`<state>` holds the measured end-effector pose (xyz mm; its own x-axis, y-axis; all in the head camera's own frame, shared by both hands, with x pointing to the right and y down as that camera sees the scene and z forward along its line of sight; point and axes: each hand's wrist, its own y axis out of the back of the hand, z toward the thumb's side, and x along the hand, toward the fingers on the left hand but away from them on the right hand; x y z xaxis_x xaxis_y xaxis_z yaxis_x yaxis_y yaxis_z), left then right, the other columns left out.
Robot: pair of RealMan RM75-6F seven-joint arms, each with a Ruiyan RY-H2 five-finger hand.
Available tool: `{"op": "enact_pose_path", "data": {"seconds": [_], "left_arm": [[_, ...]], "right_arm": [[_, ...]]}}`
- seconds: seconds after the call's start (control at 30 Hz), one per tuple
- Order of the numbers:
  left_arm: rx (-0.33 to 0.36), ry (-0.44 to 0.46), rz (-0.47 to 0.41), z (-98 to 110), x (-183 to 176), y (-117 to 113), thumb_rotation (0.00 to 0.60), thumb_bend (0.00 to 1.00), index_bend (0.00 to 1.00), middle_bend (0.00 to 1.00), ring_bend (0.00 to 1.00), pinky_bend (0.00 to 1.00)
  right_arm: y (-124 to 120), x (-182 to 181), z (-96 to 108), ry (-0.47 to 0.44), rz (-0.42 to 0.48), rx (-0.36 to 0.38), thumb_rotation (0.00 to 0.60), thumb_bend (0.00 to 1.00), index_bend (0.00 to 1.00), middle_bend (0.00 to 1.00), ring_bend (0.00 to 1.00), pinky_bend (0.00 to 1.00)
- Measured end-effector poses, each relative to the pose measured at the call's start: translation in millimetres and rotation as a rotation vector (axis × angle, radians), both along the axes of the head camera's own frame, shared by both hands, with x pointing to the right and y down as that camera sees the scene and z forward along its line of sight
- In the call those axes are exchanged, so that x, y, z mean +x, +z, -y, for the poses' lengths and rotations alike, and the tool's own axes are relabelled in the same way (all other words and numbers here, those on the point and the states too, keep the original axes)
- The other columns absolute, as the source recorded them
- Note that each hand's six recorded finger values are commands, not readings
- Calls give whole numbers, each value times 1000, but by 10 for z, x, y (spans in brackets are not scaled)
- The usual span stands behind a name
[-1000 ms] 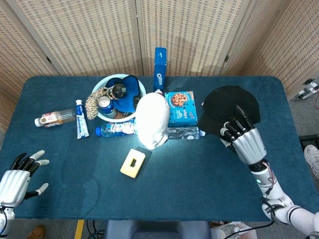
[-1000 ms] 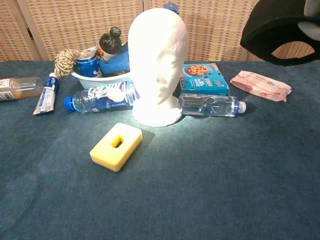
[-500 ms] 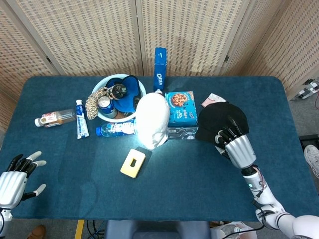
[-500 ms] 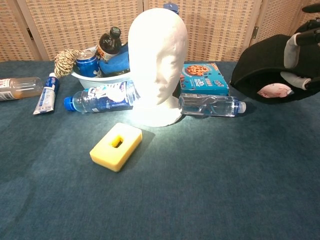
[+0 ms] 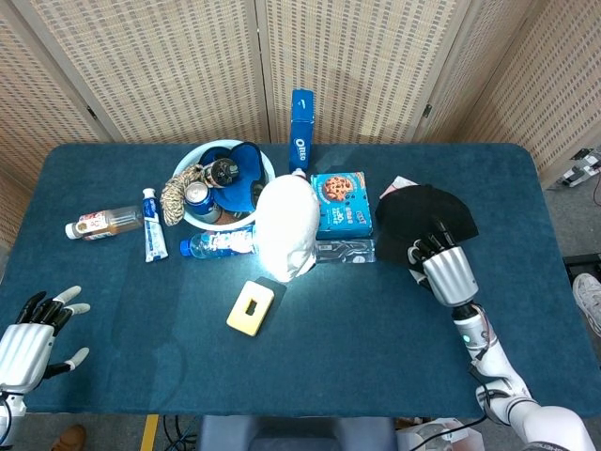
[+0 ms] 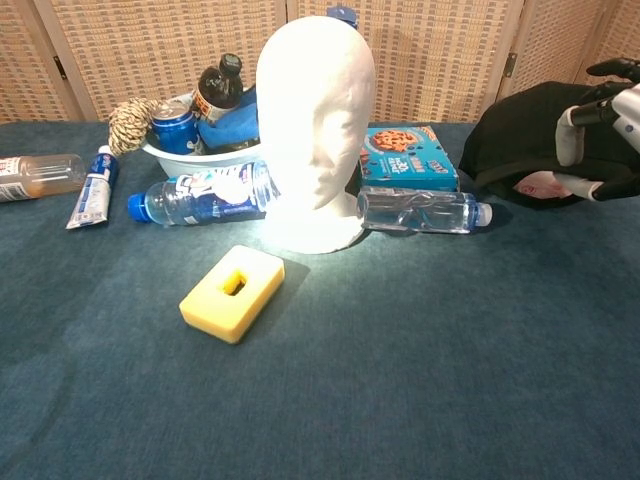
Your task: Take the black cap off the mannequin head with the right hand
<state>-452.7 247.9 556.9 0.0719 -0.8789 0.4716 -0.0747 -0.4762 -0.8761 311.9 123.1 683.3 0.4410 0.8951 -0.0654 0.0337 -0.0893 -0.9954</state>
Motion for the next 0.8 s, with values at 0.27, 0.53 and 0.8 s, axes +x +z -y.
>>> {"op": "enact_pose_path", "data": {"seconds": [0.27,0.53,0.8], "left_arm": [[-3,-1,1,-7,-6,8,600,170,312,145,179,61],[-6,-2,1,-9,-4,18,600,170,312,145,179,62],[-8,2,3,-6,-3,30,600,170,312,145,179,61]], "right_arm": [[189,126,25,49,-67,-65,600,375,800,492,302,135],[283,197,-31,89,-103,-119,600,3,456,318,139,41],[308,165,-135,122,-91,-176,600,0,176,184,35,0]]}}
